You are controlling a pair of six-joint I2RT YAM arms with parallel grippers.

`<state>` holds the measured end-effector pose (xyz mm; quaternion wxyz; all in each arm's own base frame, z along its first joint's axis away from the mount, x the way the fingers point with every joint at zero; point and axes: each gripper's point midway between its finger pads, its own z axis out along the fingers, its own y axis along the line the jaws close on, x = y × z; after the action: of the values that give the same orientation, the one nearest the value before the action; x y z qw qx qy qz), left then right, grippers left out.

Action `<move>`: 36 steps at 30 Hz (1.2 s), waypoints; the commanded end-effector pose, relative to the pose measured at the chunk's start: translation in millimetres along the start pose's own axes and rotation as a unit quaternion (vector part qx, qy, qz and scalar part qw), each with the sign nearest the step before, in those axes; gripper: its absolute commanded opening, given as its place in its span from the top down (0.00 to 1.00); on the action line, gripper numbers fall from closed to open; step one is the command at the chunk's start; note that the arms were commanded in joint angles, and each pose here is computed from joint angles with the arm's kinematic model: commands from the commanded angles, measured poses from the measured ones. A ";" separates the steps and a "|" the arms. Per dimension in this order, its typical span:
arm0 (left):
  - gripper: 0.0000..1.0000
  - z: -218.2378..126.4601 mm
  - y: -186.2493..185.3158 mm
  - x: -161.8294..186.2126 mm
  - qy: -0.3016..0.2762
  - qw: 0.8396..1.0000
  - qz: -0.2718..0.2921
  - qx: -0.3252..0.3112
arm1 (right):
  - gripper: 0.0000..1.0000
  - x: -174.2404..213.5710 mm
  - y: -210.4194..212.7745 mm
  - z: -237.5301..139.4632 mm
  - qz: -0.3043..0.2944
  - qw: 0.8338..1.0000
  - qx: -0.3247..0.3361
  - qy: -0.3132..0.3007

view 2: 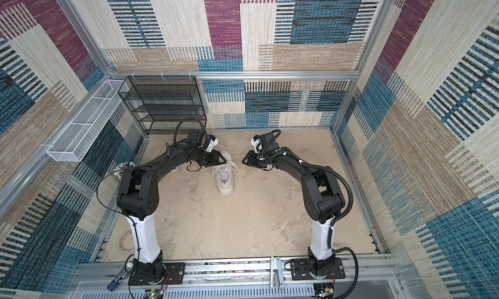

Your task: Tie the shoes

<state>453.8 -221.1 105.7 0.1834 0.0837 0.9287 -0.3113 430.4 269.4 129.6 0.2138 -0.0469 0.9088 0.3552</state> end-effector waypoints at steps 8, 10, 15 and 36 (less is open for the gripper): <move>0.02 -77.5 -30.0 -43.5 -0.105 0.992 0.071 -0.010 | 0.15 -44.9 -22.7 -63.4 -0.022 0.993 0.037 -0.110; 0.01 -106.8 -26.2 -54.1 -0.144 0.986 0.077 -0.023 | 0.00 -53.2 -40.6 -81.5 -0.021 0.989 0.056 -0.135; 0.01 -162.8 19.9 -59.9 -0.231 0.966 0.071 -0.094 | 0.00 -71.7 -97.4 -130.3 -0.045 0.957 0.170 -0.229; 0.01 -195.3 131.8 28.8 -0.420 0.825 0.141 -0.350 | 0.00 28.4 -167.2 -235.4 -0.182 0.765 0.347 -0.511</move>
<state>403.6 -6.5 146.7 0.5822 0.0089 0.8125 0.0278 364.3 -11.6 132.4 0.6430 0.0521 0.7609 -0.0701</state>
